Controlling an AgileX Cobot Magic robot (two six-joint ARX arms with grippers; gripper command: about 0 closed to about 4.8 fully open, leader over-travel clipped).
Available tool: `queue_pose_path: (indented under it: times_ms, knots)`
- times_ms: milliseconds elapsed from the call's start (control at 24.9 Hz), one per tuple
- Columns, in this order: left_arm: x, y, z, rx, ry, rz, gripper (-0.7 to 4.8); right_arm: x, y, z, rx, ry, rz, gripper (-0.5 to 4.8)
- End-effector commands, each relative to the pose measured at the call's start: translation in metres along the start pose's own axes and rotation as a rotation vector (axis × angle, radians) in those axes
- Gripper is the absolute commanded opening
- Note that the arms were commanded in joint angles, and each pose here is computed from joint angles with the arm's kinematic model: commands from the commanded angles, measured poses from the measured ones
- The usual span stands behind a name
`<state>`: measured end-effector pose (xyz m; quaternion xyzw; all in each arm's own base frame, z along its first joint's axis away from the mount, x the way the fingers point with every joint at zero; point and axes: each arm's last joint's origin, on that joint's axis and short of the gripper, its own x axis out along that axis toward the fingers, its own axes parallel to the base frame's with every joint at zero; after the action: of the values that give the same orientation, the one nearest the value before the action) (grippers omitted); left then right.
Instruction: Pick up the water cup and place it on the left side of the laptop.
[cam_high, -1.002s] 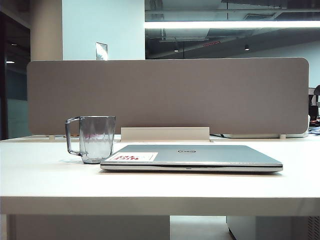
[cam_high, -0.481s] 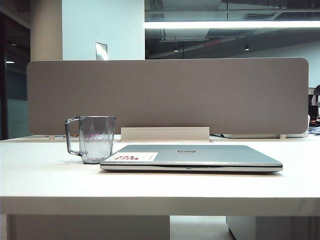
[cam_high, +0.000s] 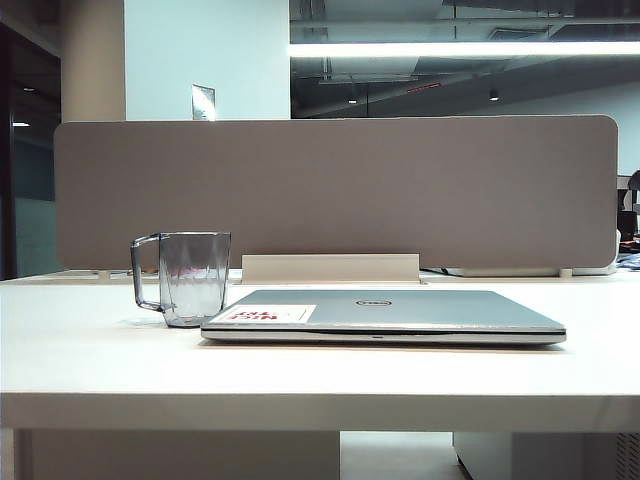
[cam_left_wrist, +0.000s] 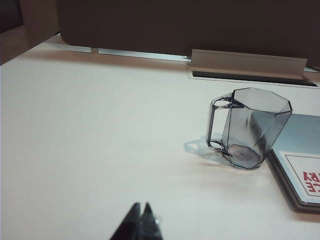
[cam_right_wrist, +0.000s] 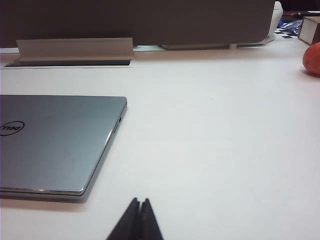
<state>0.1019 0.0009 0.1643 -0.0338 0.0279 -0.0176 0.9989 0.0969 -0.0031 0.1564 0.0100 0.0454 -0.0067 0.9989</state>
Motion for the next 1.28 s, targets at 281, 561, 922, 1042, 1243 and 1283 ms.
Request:
queue_pose_path:
  times_ms: [281, 561, 922, 1042, 1243, 1283]
  knots:
    - [-0.0045, -0.0002, 0.0003, 0.008, -0.048, -0.01, -0.06, 0.0003, 0.0, -0.0004, -0.003, -0.007, -0.002, -0.01]
    - [-0.0044, -0.0002, -0.0014, 0.007, -0.03, -0.009, -0.06, 0.0003, -0.0001, -0.0004, -0.003, -0.007, -0.002, -0.01]
    - [-0.0044, -0.0002, -0.0015, 0.007, -0.029, -0.009, -0.06, 0.0003, -0.0001, -0.0003, -0.003, -0.007, -0.002, -0.01]
    - [-0.0044, -0.0002, -0.0015, 0.007, -0.029, -0.009, -0.06, 0.0003, -0.0001, -0.0003, -0.003, -0.007, -0.002, -0.01]
    - [-0.0044, -0.0002, -0.0015, 0.007, -0.029, -0.009, -0.06, 0.0003, -0.0001, -0.0003, -0.003, -0.007, -0.002, -0.01]
    - [-0.0044, -0.0002, -0.0015, 0.007, -0.029, -0.009, -0.06, 0.0003, -0.0001, -0.0003, -0.003, -0.007, -0.002, -0.01]
